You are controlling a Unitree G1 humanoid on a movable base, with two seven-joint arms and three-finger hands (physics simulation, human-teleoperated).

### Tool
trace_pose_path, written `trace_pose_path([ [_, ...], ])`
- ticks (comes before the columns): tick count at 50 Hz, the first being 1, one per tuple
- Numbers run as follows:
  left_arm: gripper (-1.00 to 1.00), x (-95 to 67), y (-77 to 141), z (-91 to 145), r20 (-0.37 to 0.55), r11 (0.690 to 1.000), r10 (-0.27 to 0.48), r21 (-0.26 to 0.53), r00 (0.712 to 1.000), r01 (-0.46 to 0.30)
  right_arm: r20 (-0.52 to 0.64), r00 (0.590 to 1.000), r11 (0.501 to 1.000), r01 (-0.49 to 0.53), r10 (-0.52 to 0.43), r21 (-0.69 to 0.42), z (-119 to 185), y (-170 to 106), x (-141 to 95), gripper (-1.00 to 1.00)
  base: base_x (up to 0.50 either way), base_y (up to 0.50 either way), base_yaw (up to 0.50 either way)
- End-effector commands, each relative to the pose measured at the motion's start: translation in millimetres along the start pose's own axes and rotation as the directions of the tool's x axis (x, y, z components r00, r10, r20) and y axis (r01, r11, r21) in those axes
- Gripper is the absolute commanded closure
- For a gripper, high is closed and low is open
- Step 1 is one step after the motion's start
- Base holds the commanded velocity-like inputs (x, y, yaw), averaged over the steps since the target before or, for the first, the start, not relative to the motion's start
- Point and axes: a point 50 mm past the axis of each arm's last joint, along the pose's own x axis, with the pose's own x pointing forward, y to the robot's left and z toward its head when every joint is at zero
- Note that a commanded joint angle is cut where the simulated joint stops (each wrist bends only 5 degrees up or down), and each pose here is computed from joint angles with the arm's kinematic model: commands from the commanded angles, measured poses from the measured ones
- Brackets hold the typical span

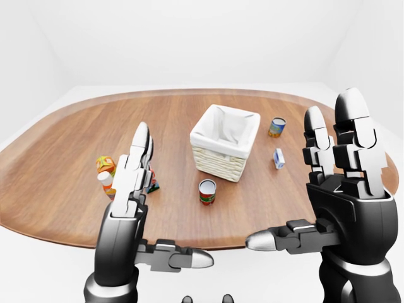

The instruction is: Pick the milk and place it in the basket.

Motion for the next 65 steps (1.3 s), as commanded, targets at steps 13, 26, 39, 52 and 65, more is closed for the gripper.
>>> trace_pose_path([
  [13, -1.00, 0.5, 1.9, 0.4, 0.010, 1.000, 0.022, -0.017, 1.000, -0.022, -0.011, 1.000, 1.000, -0.006, 0.006, 0.006, -0.8, 1.4, -1.4, -1.00, 0.20, 0.00, 0.00],
  [26, -1.00, -0.8, 1.9, -0.5, -0.001, 0.998, 0.021, -0.056, 1.000, -0.021, -0.013, 1.000, 1.000, -0.008, 0.008, 0.006, -0.9, 2.0, -1.6, -1.00, 0.20, 0.00, 0.00],
  [39, -1.00, -0.6, 0.8, -0.1, 0.002, 0.998, 0.016, -0.065, 1.000, -0.015, -0.017, 1.000, 1.000, -0.009, 0.009, 0.007, -1.2, 2.0, -2.2, -1.00, 0.20, 0.00, 0.00],
  [52, -1.00, -1.6, 0.0, -1.3, -0.018, 0.999, 0.007, -0.049, 1.000, -0.008, -0.017, 1.000, 1.000, -0.011, 0.011, 0.007, -1.2, 2.6, -2.1, -1.00, 0.19, 0.00, 0.00],
  [65, -1.00, 0.5, 4.0, -0.5, 0.003, 0.999, 0.017, -0.049, 1.000, -0.016, -0.009, 1.000, 1.000, -0.011, 0.011, 0.003, -0.5, 2.9, -1.1, -1.00, 0.19, 0.00, 0.00],
])
